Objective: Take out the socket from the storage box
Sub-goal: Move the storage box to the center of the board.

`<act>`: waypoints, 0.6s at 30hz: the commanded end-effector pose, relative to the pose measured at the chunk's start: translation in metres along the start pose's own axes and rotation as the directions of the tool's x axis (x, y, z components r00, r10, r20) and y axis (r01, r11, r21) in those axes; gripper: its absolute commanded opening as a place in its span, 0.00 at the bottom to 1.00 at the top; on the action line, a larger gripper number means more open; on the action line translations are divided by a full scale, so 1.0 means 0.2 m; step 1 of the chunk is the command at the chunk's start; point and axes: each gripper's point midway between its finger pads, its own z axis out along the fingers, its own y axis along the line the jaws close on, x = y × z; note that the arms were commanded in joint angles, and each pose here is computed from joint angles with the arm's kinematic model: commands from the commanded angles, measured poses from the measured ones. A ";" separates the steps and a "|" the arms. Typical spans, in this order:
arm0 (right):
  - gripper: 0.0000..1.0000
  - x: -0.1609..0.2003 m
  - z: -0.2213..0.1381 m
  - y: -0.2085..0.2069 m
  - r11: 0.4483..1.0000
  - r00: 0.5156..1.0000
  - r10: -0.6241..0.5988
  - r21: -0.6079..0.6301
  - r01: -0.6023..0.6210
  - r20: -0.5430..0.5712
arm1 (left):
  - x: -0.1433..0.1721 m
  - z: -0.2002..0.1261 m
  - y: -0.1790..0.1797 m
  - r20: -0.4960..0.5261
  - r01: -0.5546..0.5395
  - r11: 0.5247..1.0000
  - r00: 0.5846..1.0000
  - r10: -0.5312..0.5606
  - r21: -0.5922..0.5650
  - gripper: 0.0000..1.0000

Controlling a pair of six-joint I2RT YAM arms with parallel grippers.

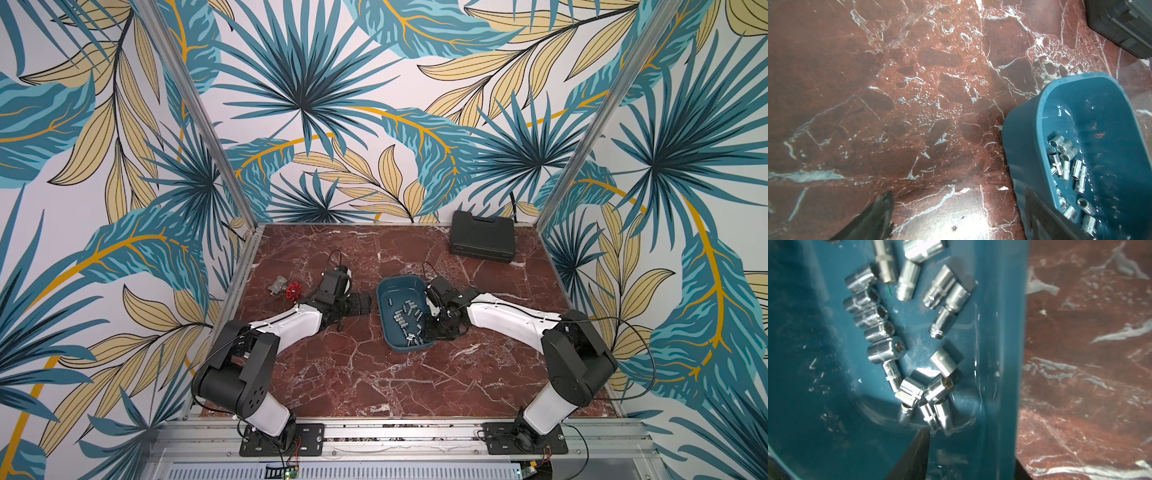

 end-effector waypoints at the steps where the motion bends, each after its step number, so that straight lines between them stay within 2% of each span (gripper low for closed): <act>1: 0.49 0.01 -0.05 0.03 0.999 0.999 -0.047 -0.009 0.047 -0.006 | -0.08 -0.02 -0.04 0.035 -0.010 1.000 0.999 0.010 0.006 1.00; 8: 0.54 -0.03 -0.21 0.04 0.990 0.990 -0.138 0.019 0.138 0.016 | -0.12 -0.03 -0.05 0.051 -0.010 1.000 0.999 0.010 -0.004 1.00; 11: 0.57 -0.07 -0.26 0.00 0.981 0.984 -0.174 0.089 0.170 0.037 | -0.14 -0.04 -0.06 0.060 -0.010 1.000 0.998 0.010 -0.003 1.00; 15: 0.64 -0.16 -0.34 -0.05 0.957 0.966 -0.246 0.180 0.228 0.084 | -0.16 -0.06 -0.07 0.065 -0.021 1.000 0.998 0.021 -0.002 1.00; 18: 0.70 -0.23 -0.37 0.00 0.948 0.949 -0.291 0.166 0.270 0.122 | -0.17 -0.07 -0.06 0.071 -0.027 1.000 0.997 0.027 -0.007 1.00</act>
